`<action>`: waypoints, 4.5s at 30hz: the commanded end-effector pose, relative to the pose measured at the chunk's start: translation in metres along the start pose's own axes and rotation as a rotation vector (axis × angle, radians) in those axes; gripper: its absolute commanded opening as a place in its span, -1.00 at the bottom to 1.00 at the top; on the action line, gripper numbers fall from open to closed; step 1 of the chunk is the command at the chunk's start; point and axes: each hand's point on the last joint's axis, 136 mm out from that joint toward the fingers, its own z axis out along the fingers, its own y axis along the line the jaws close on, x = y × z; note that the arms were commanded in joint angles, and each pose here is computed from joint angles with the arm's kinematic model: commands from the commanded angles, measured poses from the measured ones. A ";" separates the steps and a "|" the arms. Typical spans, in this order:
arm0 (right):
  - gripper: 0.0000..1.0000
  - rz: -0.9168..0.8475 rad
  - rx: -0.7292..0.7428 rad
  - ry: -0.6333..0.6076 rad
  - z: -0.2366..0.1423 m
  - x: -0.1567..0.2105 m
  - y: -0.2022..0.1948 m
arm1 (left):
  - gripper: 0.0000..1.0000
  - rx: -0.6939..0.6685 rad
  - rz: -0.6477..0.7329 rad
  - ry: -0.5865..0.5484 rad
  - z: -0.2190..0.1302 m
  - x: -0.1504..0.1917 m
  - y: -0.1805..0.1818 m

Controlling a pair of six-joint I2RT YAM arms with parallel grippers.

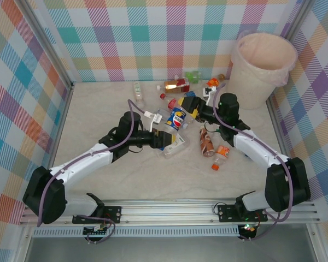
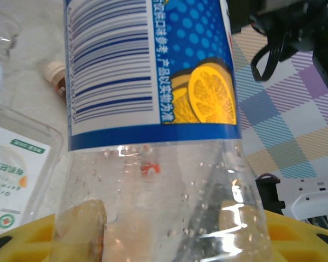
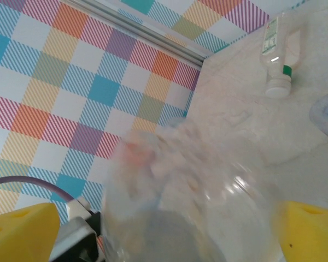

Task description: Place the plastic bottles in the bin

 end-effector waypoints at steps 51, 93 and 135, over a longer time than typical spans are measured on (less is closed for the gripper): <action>-0.18 -0.671 0.777 -0.469 -0.135 -0.187 0.035 | 1.00 -1.041 -0.119 -0.522 -0.146 -0.020 0.133; -0.14 -0.872 1.090 -0.315 -0.132 -0.341 -0.060 | 1.00 -1.253 -0.275 -0.538 -0.173 0.015 0.173; 0.76 -0.615 0.720 -0.232 -0.103 -0.274 -0.031 | 1.00 -1.165 -0.306 -0.469 -0.143 0.014 0.177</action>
